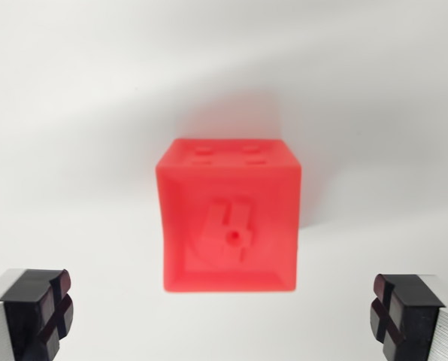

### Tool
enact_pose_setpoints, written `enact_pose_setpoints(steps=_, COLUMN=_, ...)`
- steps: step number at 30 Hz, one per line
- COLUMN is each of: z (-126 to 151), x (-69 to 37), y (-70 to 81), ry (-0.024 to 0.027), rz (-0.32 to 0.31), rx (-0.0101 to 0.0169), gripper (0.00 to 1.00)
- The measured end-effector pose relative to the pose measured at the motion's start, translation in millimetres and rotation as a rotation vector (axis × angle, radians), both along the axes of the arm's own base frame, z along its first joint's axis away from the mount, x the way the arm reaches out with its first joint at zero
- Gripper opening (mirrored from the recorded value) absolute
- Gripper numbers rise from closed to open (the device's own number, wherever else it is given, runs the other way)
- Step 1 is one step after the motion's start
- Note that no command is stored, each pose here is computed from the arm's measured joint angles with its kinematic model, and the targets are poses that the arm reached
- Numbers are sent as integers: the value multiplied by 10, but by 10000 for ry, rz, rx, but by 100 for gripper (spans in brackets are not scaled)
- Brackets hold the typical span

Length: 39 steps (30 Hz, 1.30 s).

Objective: Destack cube

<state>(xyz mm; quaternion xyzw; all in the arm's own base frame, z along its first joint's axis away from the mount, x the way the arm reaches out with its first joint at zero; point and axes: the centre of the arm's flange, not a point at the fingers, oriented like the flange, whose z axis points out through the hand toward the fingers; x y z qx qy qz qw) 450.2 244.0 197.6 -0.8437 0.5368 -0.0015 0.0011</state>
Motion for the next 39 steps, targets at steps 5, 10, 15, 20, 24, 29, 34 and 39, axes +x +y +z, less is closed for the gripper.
enact_pose_setpoints(steps=5, z=215, x=2, y=4, ry=-15, rz=1, rx=5, gripper=100)
enact_pose_setpoints(steps=10, z=429, x=1, y=1, ry=-15, rz=-4, rx=5, gripper=100)
enact_pose_setpoints(steps=15, z=635, x=-4, y=-6, ry=-9, rz=-14, rx=3, gripper=100)
enact_pose_setpoints(steps=20, z=855, x=-6, y=-9, ry=-14, rz=-8, rx=-3, gripper=100)
enact_pose_setpoints(steps=24, z=1031, x=-7, y=-8, ry=-17, rz=-12, rx=-5, gripper=100)
enact_pose_setpoints(steps=29, z=1224, x=-5, y=-7, ry=-11, rz=-17, rx=-7, gripper=100)
enact_pose_setpoints(steps=34, z=1435, x=-5, y=-6, ry=-22, rz=-12, rx=-9, gripper=100)
enact_pose_setpoints(steps=39, z=1610, x=-6, y=-4, ry=-13, rz=-7, rx=-16, gripper=100)
